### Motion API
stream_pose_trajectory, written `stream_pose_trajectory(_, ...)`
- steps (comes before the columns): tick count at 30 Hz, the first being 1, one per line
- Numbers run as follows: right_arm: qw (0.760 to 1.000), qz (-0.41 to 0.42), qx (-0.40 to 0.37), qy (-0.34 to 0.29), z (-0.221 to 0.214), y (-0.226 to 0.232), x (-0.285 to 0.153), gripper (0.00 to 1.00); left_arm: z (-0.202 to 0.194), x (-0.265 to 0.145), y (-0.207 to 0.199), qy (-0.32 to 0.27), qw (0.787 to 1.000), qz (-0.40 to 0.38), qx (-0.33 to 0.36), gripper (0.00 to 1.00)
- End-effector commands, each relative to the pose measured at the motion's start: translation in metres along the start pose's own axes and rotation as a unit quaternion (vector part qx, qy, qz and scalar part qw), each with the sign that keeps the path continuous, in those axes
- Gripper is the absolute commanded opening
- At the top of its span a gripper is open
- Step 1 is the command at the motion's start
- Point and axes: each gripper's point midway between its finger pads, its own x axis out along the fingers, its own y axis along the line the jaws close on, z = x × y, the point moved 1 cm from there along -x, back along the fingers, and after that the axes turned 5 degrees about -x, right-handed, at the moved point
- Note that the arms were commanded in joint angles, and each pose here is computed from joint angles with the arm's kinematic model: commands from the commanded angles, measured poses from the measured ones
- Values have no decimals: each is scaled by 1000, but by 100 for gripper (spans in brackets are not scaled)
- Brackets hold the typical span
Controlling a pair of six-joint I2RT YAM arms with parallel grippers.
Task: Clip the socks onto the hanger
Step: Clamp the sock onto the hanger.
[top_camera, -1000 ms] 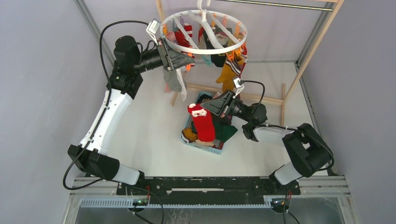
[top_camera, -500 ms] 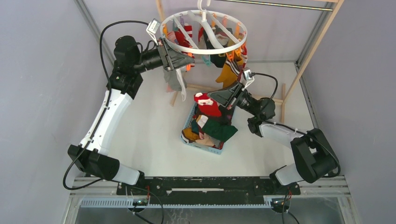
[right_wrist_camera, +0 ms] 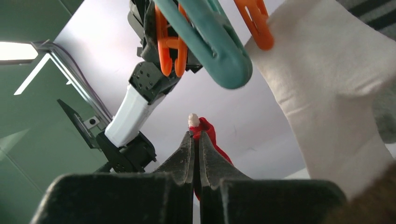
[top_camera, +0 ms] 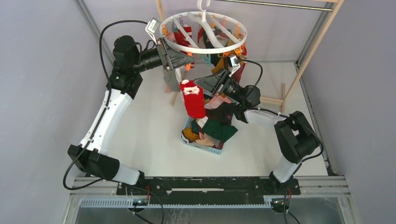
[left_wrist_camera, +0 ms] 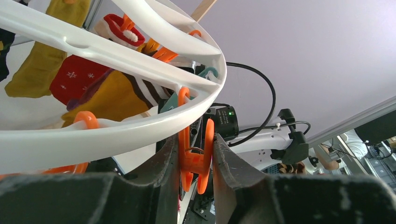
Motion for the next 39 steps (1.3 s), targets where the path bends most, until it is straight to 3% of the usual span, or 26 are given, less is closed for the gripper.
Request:
stream_pose_trajectory(1,998,53,-10,-41,25,25,18,0,-1,-9,-25,4,999,-37,13,0)
stream_pose_trajectory(39,993,87,-9,-82,44,49,42,0,-5,-8,-22,7,999,-43,9,0)
